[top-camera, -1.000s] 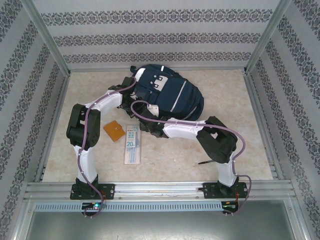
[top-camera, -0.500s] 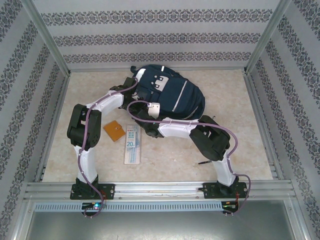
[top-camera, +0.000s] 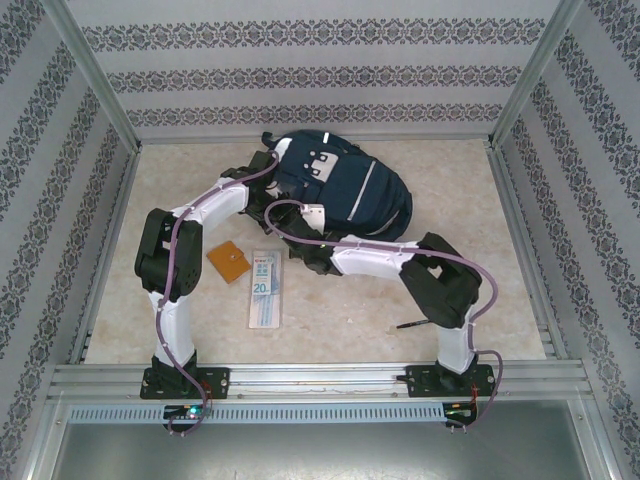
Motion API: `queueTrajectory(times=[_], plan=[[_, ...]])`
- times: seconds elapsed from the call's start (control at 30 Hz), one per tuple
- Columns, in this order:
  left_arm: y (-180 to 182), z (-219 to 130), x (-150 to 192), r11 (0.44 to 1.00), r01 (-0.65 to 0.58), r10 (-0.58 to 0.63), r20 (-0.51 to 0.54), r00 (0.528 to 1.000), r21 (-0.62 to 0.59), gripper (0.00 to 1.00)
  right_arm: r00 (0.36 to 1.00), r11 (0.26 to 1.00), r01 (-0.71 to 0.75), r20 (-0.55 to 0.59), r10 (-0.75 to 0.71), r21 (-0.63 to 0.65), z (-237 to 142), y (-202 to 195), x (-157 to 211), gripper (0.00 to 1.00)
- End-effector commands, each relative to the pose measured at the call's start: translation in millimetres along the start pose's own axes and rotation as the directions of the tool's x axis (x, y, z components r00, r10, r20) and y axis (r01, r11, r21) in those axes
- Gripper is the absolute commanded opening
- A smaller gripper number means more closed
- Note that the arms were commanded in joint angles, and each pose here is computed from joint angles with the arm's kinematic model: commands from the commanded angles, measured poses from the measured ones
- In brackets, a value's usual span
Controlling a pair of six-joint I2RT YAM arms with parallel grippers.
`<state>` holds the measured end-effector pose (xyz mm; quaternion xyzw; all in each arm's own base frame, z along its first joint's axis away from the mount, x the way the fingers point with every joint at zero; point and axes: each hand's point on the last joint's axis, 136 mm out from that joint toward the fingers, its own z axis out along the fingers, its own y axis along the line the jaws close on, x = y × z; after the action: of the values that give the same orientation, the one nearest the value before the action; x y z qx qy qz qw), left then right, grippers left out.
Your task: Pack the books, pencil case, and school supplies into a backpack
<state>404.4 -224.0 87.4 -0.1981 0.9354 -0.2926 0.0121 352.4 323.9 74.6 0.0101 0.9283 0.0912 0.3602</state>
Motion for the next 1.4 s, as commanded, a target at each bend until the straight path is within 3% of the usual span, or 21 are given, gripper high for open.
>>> queueTrajectory(times=[0.0, 0.27, 0.53, 0.73, 0.93, 1.03, 1.2, 1.23, 1.3, 1.37], plan=[[-8.0, -15.0, -5.7, 0.998, -0.062, 0.062, 0.036, 0.997, 0.002, 0.0, 0.997, 0.999, 0.035, -0.06, -0.038, -0.04, -20.2, -13.7, 7.2, 0.0], [2.9, -17.2, -17.4, 0.994, -0.108, 0.111, 0.082, 0.99, -0.036, 0.0, 0.971, 0.981, 0.077, -0.211, -0.114, -0.178, -31.0, -38.6, 34.7, 0.0], [12.1, -10.5, -22.5, 0.993, -0.109, 0.114, 0.102, 0.988, -0.051, 0.0, 0.935, 0.973, 0.161, -0.29, -0.203, -0.165, -50.2, -63.2, 49.6, 0.0], [31.4, -12.7, -38.7, 0.987, -0.121, 0.135, 0.135, 0.982, -0.107, 0.0, 0.93, 0.993, 0.089, -0.351, -0.111, -0.078, -58.3, -111.3, 52.9, 0.0], [29.5, -9.5, -60.9, 0.957, -0.267, 0.282, 0.15, 0.947, -0.114, 0.0, 0.938, 0.999, 0.002, -0.347, -0.02, -0.052, -69.7, -147.2, 51.9, 0.0], [25.5, -9.3, -75.2, 0.936, -0.324, 0.343, 0.149, 0.927, -0.141, 0.0, 0.935, 0.995, 0.01, -0.352, -0.046, -0.103, -77.4, -145.0, 55.6, 0.0], [5.8, -4.8, -109.6, 0.921, -0.37, 0.387, 0.158, 0.909, -0.126, 0.0, 0.927, 0.952, 0.021, -0.351, -0.133, -0.304, -92.5, -102.9, 61.4, 0.0], [-0.6, -4.3, -119.1, 0.92, -0.372, 0.389, 0.173, 0.905, -0.125, 0.08, 0.929, 0.94, 0.018, -0.342, -0.141, -0.34, -94.5, -91.5, 59.6, 0.0], [-12.8, -3.0, -132.6, 0.928, -0.358, 0.373, 0.201, 0.906, -0.105, 0.36, 0.934, 0.924, -0.005, -0.333, -0.132, -0.382, -93.6, -71.2, 53.4, 0.0], [-25.2, -13.7, -140.8, 0.941, -0.329, 0.338, 0.223, 0.914, -0.076, 0.47, 0.937, 0.91, -0.035, -0.329, -0.114, -0.414, -88.3, -47.3, 43.2, 0.0]])
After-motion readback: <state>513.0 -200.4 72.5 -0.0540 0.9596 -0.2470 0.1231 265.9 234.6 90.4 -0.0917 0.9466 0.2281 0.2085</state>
